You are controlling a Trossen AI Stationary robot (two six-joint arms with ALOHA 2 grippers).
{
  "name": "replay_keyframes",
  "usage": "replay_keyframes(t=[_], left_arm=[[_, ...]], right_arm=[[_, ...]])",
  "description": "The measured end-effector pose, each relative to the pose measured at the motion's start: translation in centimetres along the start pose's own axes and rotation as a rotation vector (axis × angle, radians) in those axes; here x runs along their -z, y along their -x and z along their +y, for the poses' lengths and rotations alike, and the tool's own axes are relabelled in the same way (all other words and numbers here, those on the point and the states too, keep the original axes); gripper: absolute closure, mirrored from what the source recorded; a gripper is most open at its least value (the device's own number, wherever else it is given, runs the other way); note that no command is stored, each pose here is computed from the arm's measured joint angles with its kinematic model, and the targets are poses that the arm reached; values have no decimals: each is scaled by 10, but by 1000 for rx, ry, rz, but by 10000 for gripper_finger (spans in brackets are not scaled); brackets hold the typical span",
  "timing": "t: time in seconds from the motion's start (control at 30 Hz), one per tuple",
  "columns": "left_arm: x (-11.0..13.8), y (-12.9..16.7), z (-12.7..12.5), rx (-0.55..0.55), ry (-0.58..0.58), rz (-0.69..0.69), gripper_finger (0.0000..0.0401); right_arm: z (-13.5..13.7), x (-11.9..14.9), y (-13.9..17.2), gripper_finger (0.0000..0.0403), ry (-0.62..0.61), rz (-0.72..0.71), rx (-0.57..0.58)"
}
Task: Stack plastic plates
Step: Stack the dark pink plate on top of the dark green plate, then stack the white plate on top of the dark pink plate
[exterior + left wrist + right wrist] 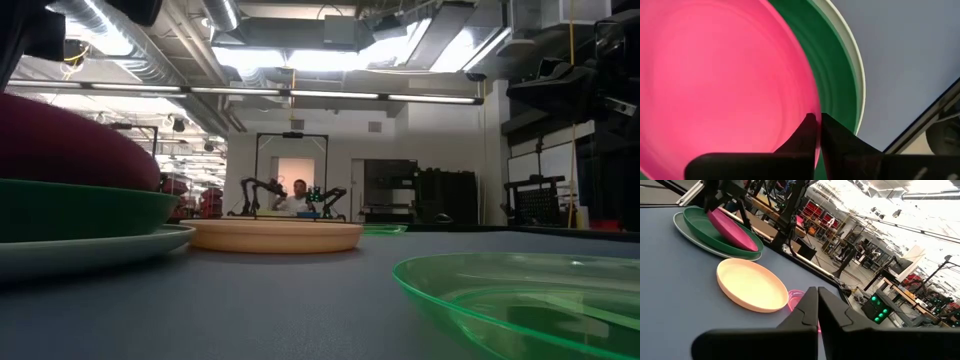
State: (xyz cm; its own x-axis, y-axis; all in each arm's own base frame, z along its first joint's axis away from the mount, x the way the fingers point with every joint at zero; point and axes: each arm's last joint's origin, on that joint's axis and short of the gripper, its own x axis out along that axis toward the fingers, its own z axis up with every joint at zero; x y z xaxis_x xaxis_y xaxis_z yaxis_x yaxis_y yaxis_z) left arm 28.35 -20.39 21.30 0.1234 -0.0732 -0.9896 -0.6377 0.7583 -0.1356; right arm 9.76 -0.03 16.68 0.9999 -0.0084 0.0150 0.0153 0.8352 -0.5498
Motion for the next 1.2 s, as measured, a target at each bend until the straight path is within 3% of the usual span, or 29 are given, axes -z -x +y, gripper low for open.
replay_keyframes(t=[0.63, 1.2], left_arm=[[-1, -33, -8, -53, -2, 17, 392], [-2, -37, -12, -30, -1, 13, 296]], right_arm=[[0, 0, 0, 402, 0, 0, 0], [0, 0, 0, 402, 0, 0, 0]])
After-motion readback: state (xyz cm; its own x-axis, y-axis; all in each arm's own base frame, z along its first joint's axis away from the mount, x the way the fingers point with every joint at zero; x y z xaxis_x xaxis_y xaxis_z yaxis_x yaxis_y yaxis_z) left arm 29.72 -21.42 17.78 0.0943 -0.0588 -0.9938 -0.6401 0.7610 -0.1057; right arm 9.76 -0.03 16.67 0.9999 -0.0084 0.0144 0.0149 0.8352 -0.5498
